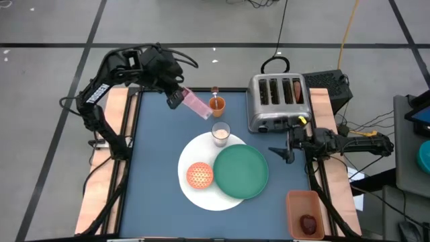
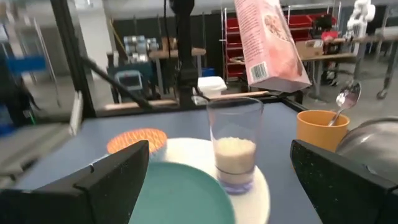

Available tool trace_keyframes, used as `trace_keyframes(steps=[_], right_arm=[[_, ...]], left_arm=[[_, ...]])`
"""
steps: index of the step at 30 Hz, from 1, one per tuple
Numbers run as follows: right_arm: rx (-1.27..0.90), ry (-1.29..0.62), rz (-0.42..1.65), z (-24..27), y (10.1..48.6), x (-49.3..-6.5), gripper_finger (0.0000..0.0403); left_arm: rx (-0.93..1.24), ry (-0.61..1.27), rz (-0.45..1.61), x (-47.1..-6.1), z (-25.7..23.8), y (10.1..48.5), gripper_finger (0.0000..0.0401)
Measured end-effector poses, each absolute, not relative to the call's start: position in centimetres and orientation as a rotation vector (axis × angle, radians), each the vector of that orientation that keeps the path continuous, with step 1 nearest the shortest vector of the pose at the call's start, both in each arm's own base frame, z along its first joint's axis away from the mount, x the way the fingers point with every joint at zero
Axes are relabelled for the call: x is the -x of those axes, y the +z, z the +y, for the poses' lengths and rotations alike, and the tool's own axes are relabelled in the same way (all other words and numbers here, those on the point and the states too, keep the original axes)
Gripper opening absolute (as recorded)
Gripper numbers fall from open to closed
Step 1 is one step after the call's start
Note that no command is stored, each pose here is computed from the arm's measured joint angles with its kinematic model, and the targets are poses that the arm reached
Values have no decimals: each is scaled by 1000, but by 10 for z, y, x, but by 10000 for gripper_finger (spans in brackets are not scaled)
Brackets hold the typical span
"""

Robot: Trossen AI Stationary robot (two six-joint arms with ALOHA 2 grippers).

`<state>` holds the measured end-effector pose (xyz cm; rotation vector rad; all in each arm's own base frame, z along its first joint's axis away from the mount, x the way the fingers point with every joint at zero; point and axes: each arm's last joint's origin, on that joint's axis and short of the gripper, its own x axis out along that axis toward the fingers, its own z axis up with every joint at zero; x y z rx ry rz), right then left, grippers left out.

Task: Arrange a breakfast setting
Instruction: Pour the cereal into the orange bowl

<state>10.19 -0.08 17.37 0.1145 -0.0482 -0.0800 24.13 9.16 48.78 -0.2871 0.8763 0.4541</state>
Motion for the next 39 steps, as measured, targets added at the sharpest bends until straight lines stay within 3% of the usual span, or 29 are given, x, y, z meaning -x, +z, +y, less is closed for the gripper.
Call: trace_keyframes(steps=[10, 25, 39], right_arm=[[-341, -57, -159, -1, 184, -101, 384], [-343, -40, -261, -1, 193, -99, 384], [-354, -17, -382, -1, 205, -95, 384]], left_arm=[[281, 454, 869, -242, 92, 488, 1], [154, 358, 881, -246, 83, 489, 1], [-19, 214, 764, -259, 72, 498, 1]])
